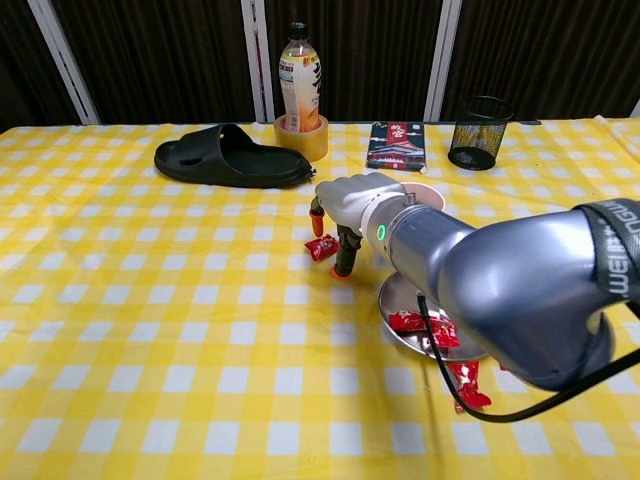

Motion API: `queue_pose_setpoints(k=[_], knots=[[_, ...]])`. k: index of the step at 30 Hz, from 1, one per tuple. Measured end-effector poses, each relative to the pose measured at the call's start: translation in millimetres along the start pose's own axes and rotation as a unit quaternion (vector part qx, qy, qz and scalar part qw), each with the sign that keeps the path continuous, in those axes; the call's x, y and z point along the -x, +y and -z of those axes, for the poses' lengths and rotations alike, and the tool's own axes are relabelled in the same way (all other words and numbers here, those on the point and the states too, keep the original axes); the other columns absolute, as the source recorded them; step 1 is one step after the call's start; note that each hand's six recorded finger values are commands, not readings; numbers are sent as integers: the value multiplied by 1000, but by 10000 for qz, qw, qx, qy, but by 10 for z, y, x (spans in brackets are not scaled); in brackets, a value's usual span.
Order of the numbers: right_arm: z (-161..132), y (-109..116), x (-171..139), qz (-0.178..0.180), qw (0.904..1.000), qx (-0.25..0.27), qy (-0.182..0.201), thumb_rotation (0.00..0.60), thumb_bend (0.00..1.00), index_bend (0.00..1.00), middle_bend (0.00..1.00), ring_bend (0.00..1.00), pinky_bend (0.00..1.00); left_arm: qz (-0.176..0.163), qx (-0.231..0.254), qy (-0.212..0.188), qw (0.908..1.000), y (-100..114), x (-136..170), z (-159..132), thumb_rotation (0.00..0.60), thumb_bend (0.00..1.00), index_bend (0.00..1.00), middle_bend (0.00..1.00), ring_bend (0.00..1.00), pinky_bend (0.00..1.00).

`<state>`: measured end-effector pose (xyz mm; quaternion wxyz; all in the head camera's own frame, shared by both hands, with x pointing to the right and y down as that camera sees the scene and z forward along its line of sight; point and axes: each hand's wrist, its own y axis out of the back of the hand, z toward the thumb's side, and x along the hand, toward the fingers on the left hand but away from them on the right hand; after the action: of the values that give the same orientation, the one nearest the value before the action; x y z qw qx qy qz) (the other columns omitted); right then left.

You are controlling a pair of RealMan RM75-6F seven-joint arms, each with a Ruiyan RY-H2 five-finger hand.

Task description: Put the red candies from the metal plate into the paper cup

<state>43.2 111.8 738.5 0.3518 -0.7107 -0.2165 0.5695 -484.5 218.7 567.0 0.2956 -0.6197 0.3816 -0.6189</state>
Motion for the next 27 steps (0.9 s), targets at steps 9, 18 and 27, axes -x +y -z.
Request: queue_pose_setpoints(k=[9,18,27], knots=[[-20,-30,22,11,10000,43,28,600,417,423,855,922,978,11,-7,18,10000,-4,-11,4,600,48,5,0,0,0],[48,-47,37,3,10000,21,-52,600,477,456,855,922,978,8,-4,5,10000,-2,-7,0,600,48,6,0,0,0],[59,-71,8,-43,10000,48,-43,600,554,507,855,922,978,1,-7,3,10000,0,-9,0,600,48,6,0,0,0]])
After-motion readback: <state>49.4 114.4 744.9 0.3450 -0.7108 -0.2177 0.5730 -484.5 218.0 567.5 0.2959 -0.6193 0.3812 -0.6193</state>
